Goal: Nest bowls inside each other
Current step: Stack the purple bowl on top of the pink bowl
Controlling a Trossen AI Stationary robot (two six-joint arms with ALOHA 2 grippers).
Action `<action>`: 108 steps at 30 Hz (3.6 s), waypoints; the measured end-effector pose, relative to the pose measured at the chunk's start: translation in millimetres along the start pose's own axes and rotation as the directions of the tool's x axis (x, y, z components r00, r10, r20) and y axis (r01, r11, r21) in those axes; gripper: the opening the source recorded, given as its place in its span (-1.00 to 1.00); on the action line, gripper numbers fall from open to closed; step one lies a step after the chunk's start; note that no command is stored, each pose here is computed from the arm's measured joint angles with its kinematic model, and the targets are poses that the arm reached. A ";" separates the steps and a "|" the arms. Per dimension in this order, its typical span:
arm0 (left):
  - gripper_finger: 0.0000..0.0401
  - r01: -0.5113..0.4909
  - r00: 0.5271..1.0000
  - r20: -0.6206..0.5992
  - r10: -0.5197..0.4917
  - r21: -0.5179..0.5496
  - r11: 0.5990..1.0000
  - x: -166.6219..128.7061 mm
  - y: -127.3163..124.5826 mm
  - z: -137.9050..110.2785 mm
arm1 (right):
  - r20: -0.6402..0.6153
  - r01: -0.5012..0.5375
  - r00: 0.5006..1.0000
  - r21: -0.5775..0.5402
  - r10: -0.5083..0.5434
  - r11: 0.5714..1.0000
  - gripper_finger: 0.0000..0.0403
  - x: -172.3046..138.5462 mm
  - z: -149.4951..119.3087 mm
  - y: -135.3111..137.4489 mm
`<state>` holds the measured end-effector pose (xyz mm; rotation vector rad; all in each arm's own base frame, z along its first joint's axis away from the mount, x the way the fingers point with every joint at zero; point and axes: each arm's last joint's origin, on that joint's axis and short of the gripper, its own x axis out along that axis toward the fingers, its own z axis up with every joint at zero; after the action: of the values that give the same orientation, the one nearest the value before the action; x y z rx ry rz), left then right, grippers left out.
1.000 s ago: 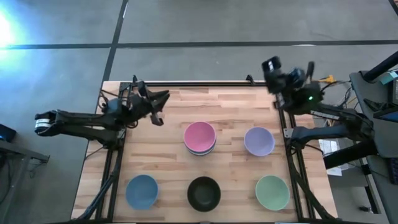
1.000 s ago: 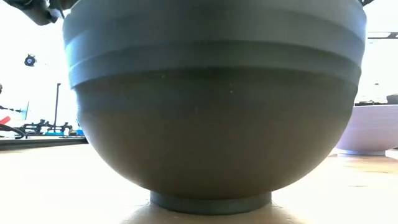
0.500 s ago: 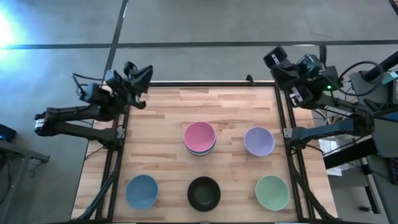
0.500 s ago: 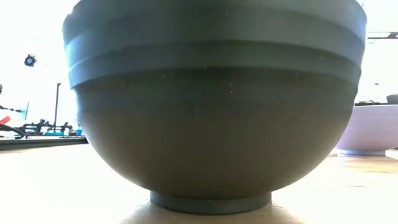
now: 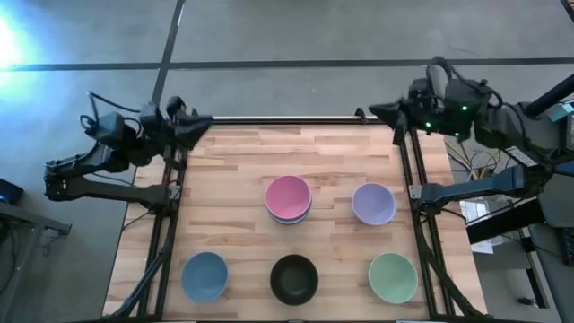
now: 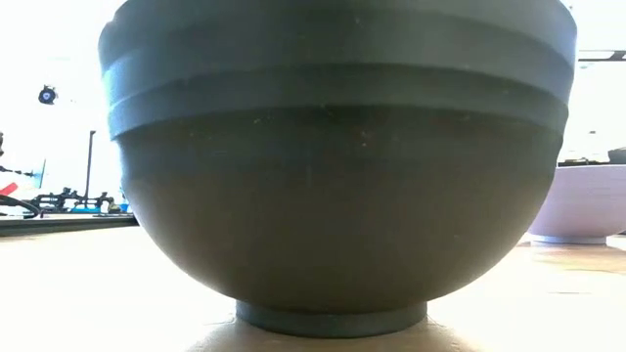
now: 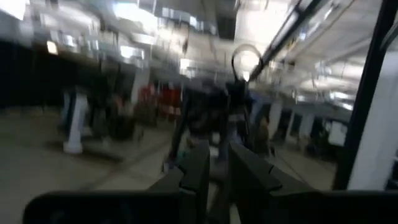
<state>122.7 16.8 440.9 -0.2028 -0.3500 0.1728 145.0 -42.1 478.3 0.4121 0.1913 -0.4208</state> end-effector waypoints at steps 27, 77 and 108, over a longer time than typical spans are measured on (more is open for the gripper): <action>-0.78 -0.061 0.971 -0.238 0.024 -0.153 0.986 46.2 7.9 -70.0 | -0.899 0.541 0.345 -0.045 -0.271 0.840 -0.62 13.7 -163.6 -62.0; -0.78 -0.044 0.980 -0.197 0.012 -0.158 0.986 54.9 6.5 -68.1 | -0.945 0.632 0.201 -0.077 -0.259 0.771 -0.56 67.7 -250.4 -90.6; -0.78 -0.040 0.979 -0.204 0.008 -0.150 0.988 54.8 6.5 -69.9 | -0.926 0.445 0.377 0.150 -0.033 0.883 -0.95 86.6 -232.8 -75.2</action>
<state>197.5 22.6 392.8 -0.3736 -0.1578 0.1478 167.9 -36.5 219.8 1.0083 1.3155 -0.4930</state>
